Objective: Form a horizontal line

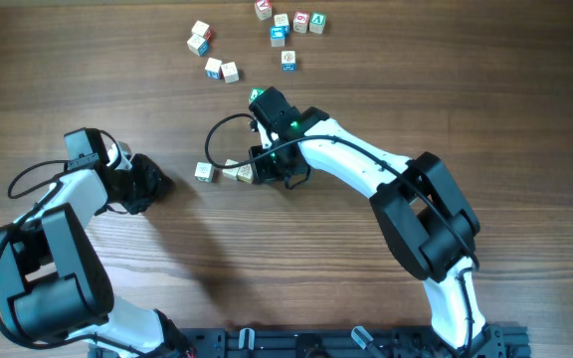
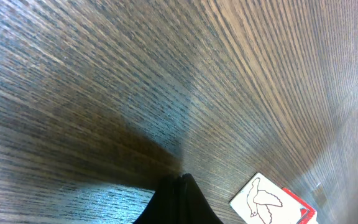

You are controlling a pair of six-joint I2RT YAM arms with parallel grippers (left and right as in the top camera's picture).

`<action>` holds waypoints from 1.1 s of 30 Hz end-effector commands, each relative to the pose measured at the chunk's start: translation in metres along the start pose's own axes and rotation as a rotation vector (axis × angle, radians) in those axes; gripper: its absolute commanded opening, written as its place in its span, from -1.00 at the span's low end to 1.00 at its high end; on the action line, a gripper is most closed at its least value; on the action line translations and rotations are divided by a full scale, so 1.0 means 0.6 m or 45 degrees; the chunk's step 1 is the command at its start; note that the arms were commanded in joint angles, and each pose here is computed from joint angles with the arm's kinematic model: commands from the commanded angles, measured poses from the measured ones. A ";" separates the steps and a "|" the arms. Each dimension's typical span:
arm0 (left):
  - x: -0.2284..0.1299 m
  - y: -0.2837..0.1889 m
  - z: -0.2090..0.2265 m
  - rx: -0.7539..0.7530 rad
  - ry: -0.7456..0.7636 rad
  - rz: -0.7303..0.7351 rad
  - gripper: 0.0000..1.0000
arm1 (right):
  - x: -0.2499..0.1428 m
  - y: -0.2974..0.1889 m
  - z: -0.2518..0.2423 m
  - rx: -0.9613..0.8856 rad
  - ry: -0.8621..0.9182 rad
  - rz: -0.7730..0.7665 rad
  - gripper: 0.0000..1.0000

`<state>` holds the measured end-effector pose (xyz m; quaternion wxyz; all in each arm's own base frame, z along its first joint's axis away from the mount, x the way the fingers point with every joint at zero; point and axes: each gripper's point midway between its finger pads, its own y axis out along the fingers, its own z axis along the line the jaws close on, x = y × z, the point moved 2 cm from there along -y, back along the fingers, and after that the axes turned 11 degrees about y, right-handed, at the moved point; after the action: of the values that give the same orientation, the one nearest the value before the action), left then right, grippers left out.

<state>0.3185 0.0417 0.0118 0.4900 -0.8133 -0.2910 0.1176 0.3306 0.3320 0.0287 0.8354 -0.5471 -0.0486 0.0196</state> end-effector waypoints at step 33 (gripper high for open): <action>-0.008 0.010 0.035 0.138 0.006 0.004 -0.91 | 0.035 -0.002 0.024 0.061 -0.017 -0.133 -0.92</action>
<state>0.3186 0.0418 0.0118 0.4901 -0.8132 -0.2911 0.1174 0.3525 0.3428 0.0355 0.8443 -0.5292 -0.0814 -0.0229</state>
